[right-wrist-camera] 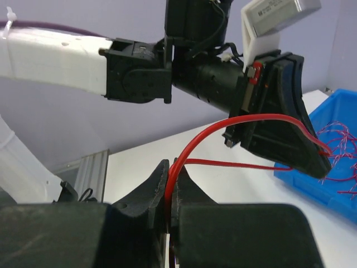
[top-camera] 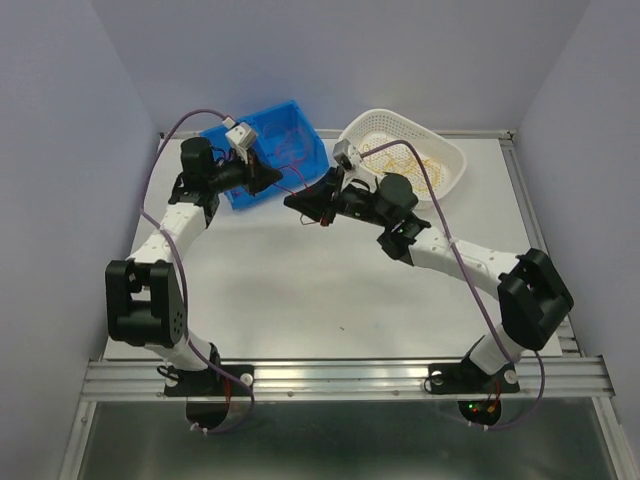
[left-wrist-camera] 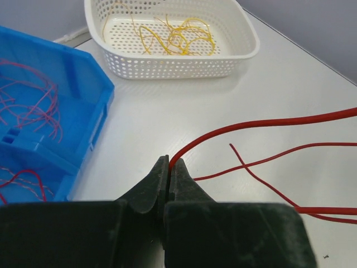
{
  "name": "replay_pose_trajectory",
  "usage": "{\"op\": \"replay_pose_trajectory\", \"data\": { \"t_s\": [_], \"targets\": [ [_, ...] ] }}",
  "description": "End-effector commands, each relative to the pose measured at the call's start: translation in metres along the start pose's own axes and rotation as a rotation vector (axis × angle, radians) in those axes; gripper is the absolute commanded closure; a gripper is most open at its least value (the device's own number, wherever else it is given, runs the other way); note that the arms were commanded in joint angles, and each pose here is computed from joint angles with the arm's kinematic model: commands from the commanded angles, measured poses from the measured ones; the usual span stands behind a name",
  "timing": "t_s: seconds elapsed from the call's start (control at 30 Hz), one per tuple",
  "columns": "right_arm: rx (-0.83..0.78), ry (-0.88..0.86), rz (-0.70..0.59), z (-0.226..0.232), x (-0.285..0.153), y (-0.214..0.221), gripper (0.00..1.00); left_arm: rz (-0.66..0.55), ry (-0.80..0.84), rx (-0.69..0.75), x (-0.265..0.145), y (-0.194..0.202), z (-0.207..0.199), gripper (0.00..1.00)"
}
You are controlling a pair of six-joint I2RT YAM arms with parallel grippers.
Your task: Untangle the cables
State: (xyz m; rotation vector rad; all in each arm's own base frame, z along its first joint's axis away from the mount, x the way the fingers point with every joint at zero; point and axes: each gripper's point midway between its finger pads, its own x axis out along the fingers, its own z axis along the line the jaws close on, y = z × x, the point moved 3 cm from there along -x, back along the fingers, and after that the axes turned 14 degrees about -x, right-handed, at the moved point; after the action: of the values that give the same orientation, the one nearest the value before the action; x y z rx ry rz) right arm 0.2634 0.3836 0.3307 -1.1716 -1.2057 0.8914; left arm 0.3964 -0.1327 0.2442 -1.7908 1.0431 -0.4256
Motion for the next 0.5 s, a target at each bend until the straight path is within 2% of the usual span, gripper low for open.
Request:
{"op": "replay_pose_trajectory", "data": {
  "t_s": [0.0, 0.07, 0.2, 0.37, 0.47],
  "targets": [
    [-0.259, -0.131, -0.458, 0.036, -0.001, -0.144, 1.00, 0.089, -0.124, 0.087, 0.016, 0.017, 0.035, 1.00],
    [-0.277, -0.087, -0.513, 0.029, 0.000, -0.156, 1.00, 0.182, -0.070, 0.072, 0.027, 0.036, 0.024, 1.00],
    [-0.307, 0.025, -0.583, 0.010, 0.005, -0.167, 1.00, 0.255, 0.020, 0.066, 0.035, 0.051, 0.007, 1.00],
    [-0.368, 0.216, -0.694, -0.012, -0.011, -0.172, 1.00, 0.300, 0.101, 0.046, 0.035, 0.060, -0.006, 1.00],
    [-0.382, 0.232, -0.695, -0.012, -0.015, -0.175, 1.00, 0.294, 0.072, 0.051, 0.033, 0.056, -0.002, 1.00]
  ]
}}
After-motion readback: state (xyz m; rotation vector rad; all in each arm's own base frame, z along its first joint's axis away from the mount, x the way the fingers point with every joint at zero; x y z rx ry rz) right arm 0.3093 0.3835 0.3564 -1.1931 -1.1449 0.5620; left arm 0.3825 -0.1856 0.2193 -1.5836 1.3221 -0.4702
